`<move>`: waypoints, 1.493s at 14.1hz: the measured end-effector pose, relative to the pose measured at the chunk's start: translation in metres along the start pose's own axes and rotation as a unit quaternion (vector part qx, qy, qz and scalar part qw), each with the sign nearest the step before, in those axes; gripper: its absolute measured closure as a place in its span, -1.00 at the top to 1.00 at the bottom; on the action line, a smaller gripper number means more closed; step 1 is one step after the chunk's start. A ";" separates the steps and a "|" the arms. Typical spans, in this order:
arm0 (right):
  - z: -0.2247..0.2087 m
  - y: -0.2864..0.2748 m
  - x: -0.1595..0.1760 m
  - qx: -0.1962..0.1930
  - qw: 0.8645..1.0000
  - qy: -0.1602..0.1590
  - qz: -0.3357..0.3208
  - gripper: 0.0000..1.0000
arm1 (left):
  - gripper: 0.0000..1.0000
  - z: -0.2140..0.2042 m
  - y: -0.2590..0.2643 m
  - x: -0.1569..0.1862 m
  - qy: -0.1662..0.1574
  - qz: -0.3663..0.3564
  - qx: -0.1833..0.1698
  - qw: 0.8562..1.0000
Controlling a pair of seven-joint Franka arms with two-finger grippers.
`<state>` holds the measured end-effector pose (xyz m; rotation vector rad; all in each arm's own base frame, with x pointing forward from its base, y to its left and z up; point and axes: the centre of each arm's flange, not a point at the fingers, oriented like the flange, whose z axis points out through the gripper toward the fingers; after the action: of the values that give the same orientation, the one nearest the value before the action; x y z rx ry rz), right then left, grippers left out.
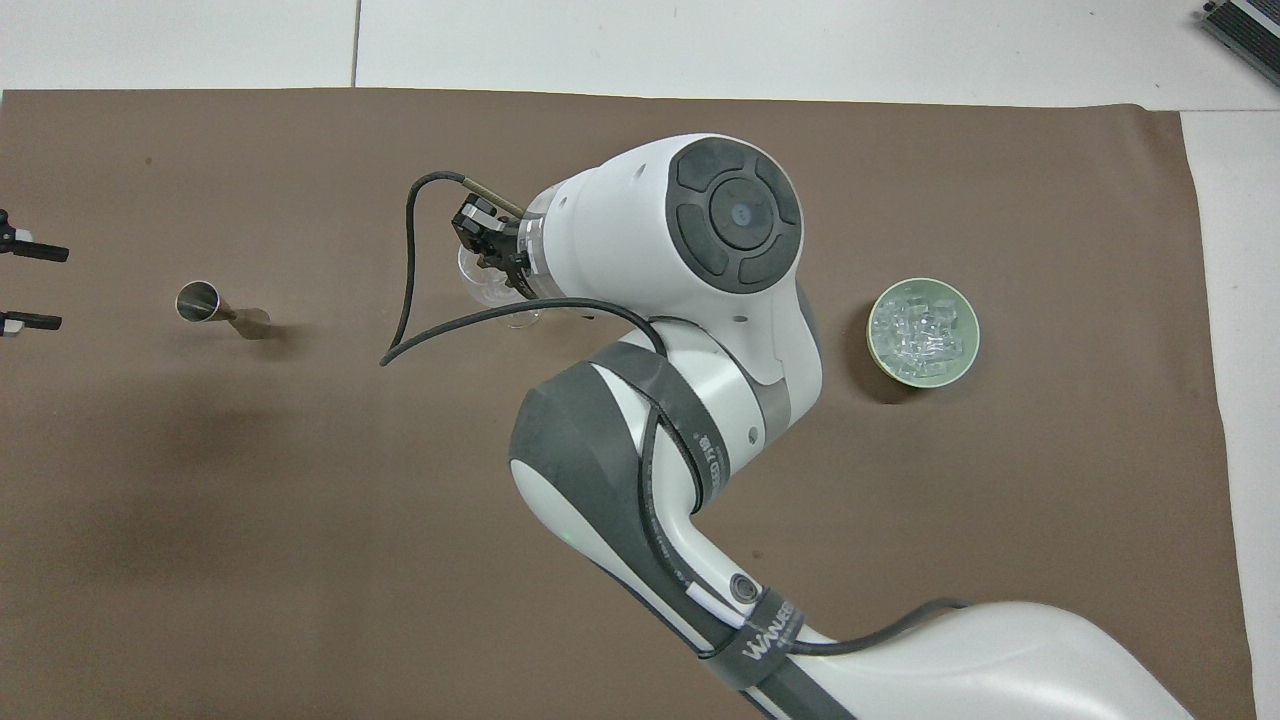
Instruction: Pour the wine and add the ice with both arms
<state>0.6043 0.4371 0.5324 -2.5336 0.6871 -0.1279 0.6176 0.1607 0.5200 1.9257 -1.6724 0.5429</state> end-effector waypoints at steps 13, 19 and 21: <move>0.063 0.002 -0.012 -0.019 0.999 0.022 -0.039 -0.48 | 0.92 0.060 0.042 0.200 -0.228 -0.462 0.173 0.840; 0.064 0.002 -0.012 -0.019 0.999 0.022 -0.039 -0.36 | 0.94 0.047 0.048 0.201 -0.222 -0.577 0.247 0.747; 0.064 0.002 -0.012 -0.019 0.999 0.022 -0.039 -0.28 | 0.96 0.043 0.050 0.199 -0.221 -0.589 0.252 0.736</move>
<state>0.6071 0.4703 0.4766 -2.6018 0.6135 -0.1989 0.5974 -0.0254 0.6146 3.1454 -0.1371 -0.0276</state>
